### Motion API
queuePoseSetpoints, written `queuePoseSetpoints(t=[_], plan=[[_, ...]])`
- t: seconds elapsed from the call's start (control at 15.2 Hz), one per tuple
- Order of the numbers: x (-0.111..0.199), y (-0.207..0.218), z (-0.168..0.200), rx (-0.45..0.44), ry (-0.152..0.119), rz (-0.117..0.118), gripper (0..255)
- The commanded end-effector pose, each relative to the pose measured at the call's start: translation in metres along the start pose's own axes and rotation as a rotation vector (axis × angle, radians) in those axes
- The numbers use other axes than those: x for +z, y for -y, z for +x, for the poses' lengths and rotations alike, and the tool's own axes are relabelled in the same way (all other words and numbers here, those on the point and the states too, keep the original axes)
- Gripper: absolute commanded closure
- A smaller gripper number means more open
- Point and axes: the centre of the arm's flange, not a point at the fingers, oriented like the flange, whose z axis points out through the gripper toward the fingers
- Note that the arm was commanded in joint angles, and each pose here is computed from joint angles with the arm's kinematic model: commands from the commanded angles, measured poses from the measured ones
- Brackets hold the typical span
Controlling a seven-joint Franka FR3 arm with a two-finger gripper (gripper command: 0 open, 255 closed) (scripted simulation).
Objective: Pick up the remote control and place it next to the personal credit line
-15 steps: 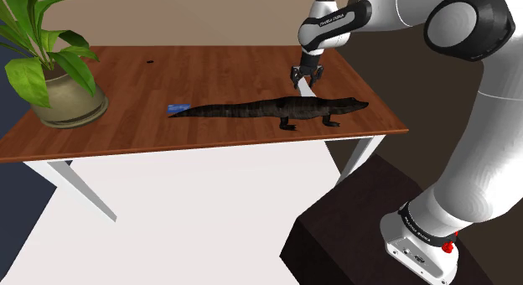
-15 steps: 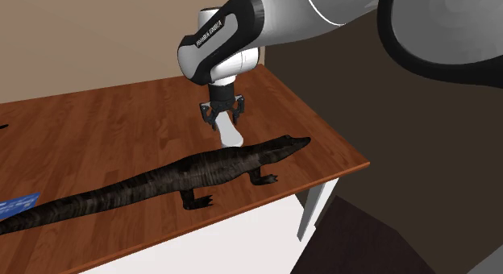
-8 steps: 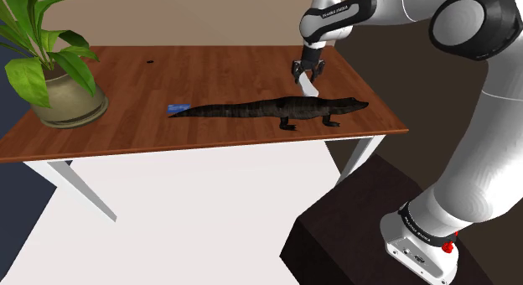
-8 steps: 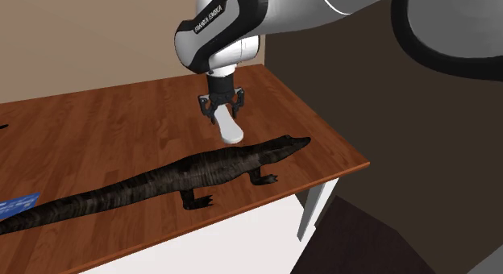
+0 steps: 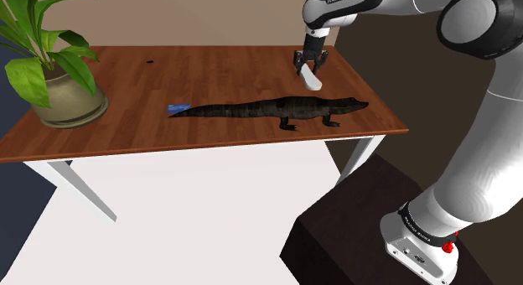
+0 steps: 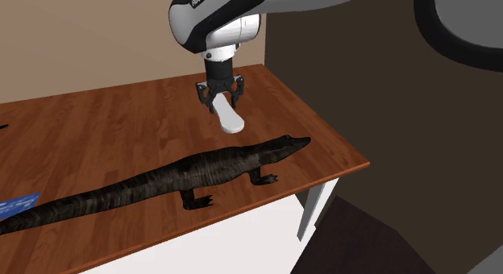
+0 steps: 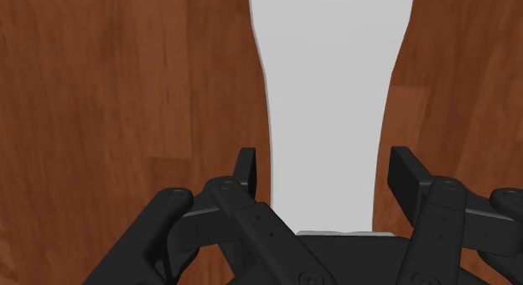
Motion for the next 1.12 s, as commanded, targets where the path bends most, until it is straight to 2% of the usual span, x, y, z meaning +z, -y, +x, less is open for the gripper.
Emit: queuePoseSetpoints(t=[0.0, 0.13, 1.06], plan=[[-0.011, 0.001, -0.001, 0.000, 0.000, 0.000, 255], [-0.018, 0.001, -0.001, 0.000, 0.000, 0.000, 255], [-0.016, 0.175, -0.064, 0.000, 0.000, 0.000, 255]])
